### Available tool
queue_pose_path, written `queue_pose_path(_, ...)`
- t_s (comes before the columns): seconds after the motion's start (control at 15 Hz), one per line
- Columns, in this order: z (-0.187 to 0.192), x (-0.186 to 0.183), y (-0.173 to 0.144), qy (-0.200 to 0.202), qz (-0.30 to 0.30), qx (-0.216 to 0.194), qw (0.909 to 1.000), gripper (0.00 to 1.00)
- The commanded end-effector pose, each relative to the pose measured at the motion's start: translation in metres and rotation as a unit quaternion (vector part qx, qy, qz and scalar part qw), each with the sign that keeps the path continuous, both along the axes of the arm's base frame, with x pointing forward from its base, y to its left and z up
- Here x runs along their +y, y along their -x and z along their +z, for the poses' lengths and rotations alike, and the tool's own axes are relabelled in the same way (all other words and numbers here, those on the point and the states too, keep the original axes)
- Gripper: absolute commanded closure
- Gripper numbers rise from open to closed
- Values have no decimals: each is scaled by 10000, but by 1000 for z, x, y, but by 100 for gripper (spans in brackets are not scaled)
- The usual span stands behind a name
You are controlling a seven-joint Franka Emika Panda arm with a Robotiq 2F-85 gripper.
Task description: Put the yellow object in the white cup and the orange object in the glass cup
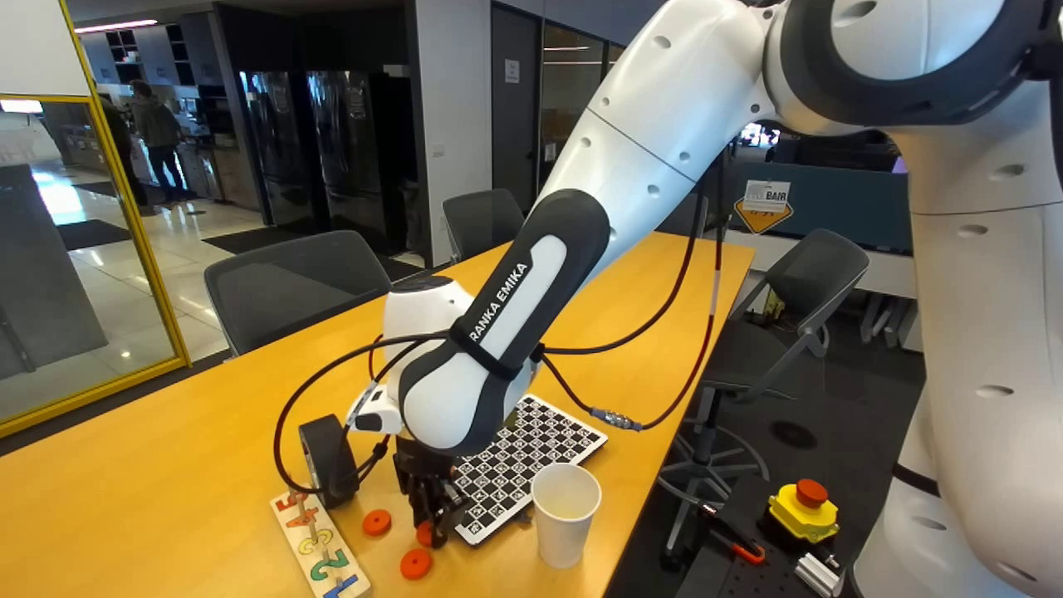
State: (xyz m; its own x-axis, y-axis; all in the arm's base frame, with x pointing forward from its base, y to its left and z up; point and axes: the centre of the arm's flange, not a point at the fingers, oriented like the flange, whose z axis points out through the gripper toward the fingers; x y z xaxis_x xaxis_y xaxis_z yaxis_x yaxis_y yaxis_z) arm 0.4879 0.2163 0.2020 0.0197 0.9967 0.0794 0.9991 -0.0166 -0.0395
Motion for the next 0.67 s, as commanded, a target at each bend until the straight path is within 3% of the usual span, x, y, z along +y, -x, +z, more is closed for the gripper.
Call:
queue_pose_path(0.0,53,-2,-13,-48,-93,-229,9997,80)
queue_pose_path(0.33,120,-8,-45,-41,-138,-665,9977,80)
queue_pose_path(0.6,151,-21,-85,-41,-271,-803,9964,80)
